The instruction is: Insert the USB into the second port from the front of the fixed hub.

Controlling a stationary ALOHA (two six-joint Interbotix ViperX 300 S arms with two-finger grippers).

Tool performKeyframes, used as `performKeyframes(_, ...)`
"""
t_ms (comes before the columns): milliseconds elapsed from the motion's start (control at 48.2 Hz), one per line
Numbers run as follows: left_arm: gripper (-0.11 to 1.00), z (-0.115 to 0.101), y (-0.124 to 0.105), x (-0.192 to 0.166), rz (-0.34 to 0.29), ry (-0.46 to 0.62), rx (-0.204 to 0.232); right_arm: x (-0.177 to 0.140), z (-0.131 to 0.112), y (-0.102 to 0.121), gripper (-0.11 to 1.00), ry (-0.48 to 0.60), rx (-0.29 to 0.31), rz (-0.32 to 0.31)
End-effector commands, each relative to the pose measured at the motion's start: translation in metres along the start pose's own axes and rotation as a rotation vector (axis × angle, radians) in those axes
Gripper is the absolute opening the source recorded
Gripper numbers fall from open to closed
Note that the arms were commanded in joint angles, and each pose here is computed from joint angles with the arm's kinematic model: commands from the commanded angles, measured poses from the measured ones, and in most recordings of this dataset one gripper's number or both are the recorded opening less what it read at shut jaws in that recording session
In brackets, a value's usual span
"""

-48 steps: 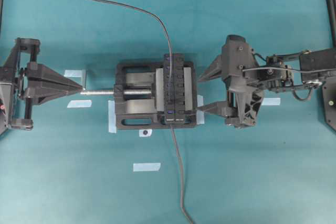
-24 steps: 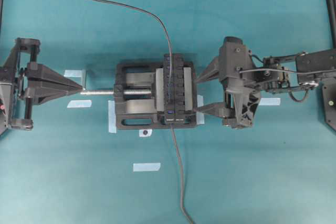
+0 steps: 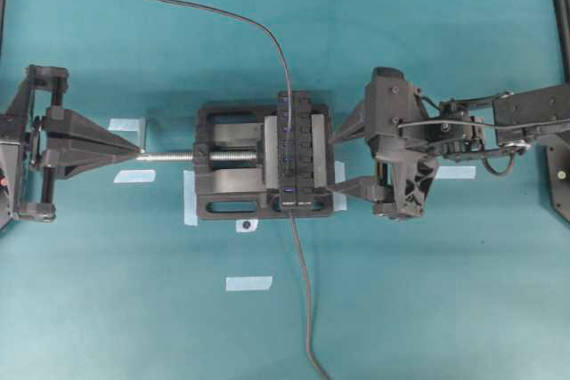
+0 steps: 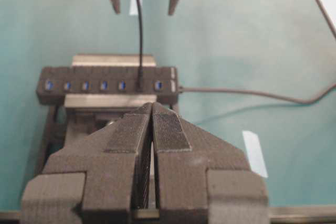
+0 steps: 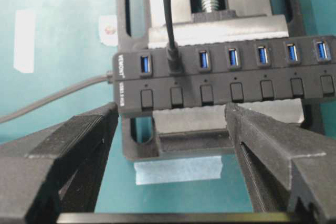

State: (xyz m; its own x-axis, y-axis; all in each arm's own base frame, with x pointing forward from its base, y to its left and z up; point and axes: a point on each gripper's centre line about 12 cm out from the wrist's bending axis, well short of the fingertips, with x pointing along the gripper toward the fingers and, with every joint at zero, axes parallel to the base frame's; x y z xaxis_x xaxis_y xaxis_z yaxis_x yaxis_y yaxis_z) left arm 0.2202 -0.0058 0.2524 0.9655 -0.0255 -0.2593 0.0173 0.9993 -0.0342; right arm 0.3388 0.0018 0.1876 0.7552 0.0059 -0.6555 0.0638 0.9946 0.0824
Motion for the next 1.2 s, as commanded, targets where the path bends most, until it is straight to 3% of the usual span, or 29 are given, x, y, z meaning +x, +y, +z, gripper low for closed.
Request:
performKeyframes(0,0.00,0.0041,-0.0008,0.0004,-0.004,-0.012,0.002,-0.0034,0.0082,0.0019,0.87,-0.030,0.004,0.005)
performKeyframes(1183,0.00,-0.0011,-0.0023,0.0002,-0.010,0.000,-0.002,-0.0004,0.0046,0.0015,0.87,-0.017,0.004,0.004)
